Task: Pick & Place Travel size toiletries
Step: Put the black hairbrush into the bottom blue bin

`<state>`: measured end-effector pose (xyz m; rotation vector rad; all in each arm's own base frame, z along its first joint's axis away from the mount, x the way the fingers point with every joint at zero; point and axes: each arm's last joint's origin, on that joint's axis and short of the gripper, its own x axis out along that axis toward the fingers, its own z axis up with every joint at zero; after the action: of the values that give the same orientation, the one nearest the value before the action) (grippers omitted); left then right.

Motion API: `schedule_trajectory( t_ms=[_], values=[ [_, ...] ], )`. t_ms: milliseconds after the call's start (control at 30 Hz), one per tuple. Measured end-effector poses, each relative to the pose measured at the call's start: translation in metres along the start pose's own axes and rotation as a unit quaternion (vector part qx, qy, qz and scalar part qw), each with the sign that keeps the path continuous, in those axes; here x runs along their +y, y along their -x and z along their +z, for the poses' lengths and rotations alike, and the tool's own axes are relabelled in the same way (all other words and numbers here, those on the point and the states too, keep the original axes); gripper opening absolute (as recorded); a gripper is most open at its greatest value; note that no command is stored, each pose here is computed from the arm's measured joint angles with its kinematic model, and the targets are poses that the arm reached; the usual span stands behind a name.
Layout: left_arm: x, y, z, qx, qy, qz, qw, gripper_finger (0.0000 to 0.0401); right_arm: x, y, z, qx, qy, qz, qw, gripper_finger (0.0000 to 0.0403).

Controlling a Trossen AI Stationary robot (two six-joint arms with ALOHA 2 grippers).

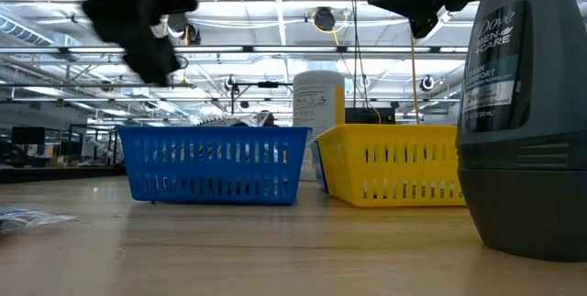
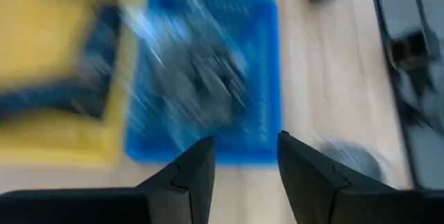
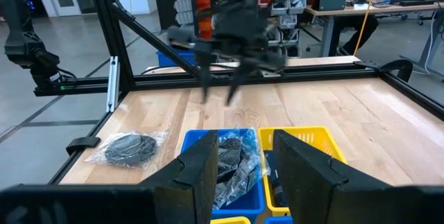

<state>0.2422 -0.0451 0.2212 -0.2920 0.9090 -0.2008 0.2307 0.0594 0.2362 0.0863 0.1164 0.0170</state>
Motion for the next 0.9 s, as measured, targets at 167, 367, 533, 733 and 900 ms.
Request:
schedule_trajectory(
  t_ms=[167,367,533,733,900],
  values=[
    [-0.036,-0.005,-0.019,0.051,0.03,-0.03,0.998,0.0154,0.0,0.0,0.0,-0.001,0.0,0.0,1.0,0.013],
    [-0.071,-0.006,-0.038,0.067,0.067,-0.037,0.995,0.0154,0.0,0.0,0.001,-0.004,-0.001,0.0,1.0,0.013],
    [-0.084,-0.01,-0.051,0.062,0.12,0.006,0.991,0.0154,0.0,0.0,0.001,-0.005,-0.003,0.001,1.0,0.013],
    [-0.091,-0.036,-0.065,0.096,0.144,0.043,0.984,0.0154,0.001,-0.001,-0.001,0.001,-0.026,0.002,1.0,0.013],
    [-0.091,-0.061,-0.074,0.121,0.113,0.054,0.985,0.0154,0.003,-0.002,-0.003,0.005,-0.026,0.007,1.0,0.013]
  ],
)
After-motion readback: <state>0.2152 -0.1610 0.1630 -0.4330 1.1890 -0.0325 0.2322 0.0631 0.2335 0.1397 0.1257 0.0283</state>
